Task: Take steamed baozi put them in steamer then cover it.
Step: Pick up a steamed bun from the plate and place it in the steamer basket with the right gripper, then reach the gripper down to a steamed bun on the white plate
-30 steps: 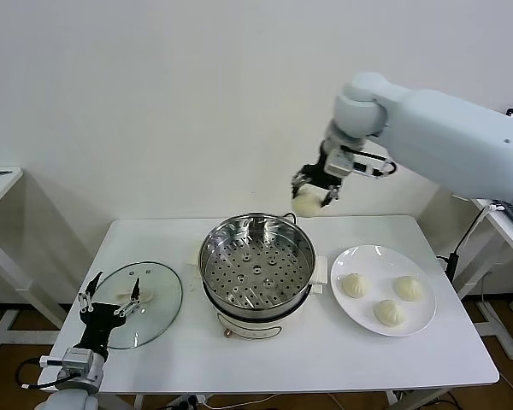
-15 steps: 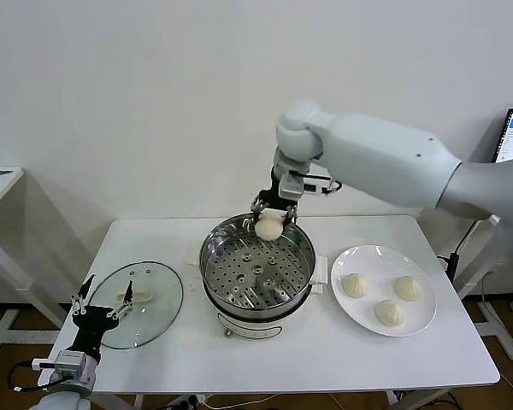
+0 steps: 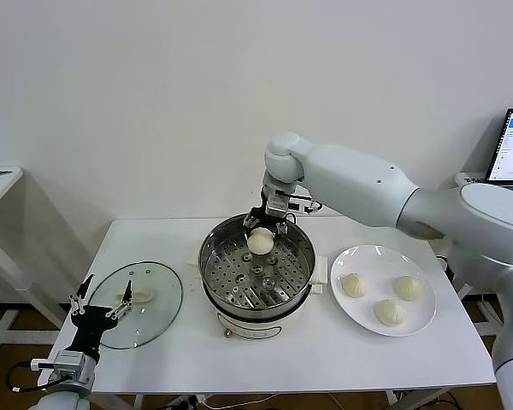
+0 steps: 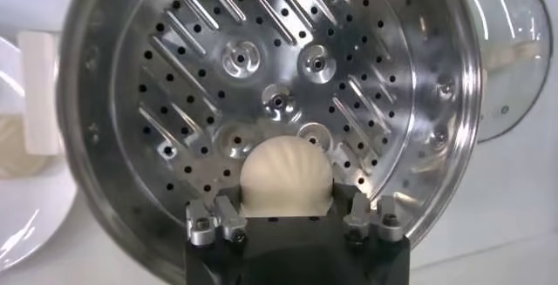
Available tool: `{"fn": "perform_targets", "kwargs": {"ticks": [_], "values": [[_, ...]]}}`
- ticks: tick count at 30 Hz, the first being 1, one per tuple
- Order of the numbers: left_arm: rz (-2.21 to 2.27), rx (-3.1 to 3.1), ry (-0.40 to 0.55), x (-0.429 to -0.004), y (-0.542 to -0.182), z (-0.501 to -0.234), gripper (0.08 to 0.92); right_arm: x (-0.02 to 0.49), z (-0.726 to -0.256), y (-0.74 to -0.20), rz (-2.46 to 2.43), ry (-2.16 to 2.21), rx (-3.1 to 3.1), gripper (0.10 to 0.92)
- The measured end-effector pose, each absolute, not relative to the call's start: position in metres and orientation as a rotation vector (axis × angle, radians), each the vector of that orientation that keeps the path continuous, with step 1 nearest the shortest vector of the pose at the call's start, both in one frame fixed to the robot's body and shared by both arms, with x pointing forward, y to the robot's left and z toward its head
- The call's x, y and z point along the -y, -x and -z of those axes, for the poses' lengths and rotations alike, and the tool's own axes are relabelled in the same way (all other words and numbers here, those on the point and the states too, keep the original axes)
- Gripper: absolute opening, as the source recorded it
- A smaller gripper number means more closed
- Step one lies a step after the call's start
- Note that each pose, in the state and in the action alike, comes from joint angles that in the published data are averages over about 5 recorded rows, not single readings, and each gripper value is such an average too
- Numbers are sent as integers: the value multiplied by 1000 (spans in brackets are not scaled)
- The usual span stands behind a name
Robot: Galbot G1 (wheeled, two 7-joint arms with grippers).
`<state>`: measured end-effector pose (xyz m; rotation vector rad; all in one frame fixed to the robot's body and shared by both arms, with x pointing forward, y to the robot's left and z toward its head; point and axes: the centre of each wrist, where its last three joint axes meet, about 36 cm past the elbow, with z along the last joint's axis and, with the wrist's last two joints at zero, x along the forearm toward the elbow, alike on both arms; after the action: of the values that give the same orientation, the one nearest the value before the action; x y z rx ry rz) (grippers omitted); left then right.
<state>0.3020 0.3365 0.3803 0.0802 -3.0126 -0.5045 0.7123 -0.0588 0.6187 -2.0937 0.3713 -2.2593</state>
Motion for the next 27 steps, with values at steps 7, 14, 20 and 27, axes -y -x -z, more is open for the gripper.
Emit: {"fn": "perform_targets", "kwargs": {"ticks": [7,14,20,27], "values": [[504,3017,-80,-337,-302,-382,823,60,-611,-716,2267,2105,-396,793],[501,3017,-79,-336,-302,-381,823,65,-618,-716,2251,2112,-451,822],[501,3015,-74,-334,-300,-381,823,88,-656,-715,2260,2122,-548,823],[504,3021,-65,-331,-297,-385,823,154,-712,-707,2314,2178,-851,823]]}}
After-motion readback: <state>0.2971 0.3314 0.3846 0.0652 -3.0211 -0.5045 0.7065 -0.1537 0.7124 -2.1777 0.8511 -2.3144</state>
